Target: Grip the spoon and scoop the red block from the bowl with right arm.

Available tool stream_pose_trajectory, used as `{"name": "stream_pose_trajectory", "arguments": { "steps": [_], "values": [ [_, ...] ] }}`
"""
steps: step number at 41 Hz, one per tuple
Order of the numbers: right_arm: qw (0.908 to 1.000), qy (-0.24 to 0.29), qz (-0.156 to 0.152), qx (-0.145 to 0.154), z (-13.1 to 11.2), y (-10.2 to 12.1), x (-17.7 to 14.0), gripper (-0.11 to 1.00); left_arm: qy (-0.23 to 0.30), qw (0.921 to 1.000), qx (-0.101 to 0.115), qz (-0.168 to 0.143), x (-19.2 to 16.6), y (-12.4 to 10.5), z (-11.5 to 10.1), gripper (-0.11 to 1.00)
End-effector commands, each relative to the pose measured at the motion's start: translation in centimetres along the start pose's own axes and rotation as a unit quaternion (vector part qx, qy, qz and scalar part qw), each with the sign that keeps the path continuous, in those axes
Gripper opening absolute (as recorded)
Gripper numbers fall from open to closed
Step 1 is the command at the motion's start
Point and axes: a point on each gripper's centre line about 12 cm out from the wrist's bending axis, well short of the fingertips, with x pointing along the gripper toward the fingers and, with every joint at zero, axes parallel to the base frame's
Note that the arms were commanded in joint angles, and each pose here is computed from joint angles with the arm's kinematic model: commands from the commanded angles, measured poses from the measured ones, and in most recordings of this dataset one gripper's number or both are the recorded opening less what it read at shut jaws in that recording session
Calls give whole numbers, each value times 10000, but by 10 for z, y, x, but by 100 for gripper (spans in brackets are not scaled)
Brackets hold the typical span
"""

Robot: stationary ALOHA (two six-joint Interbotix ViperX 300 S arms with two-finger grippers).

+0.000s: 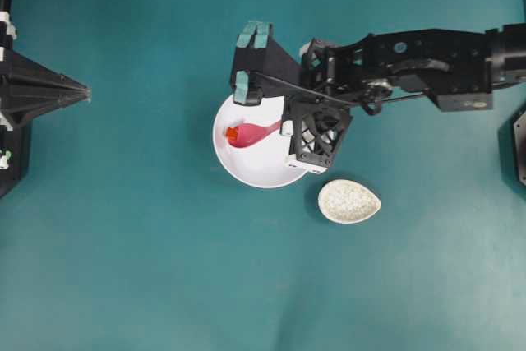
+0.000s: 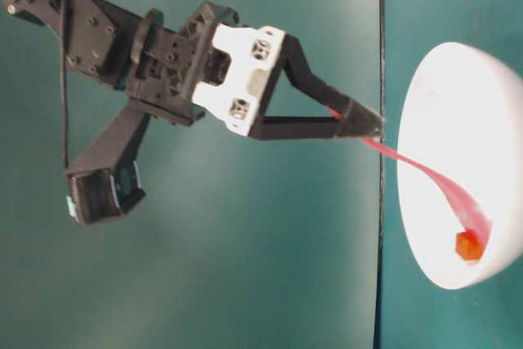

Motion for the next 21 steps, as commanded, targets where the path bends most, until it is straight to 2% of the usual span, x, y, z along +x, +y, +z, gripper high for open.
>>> {"name": "stream_pose_trajectory", "arguments": {
  "steps": [1, 13, 21],
  "values": [
    [9993, -366, 34, -6, 7, 1, -20, 24, -123, 9999, 15, -1, 1, 0, 10, 0],
    [9965, -825, 105, 10, -3, 4, -29, 24, -123, 9999, -38, -1, 1, 0, 10, 0],
    [9936, -1104, 142, 165, -11, 3, -35, 24, -123, 9999, -38, -1, 1, 0, 10, 0]
  ]
}}
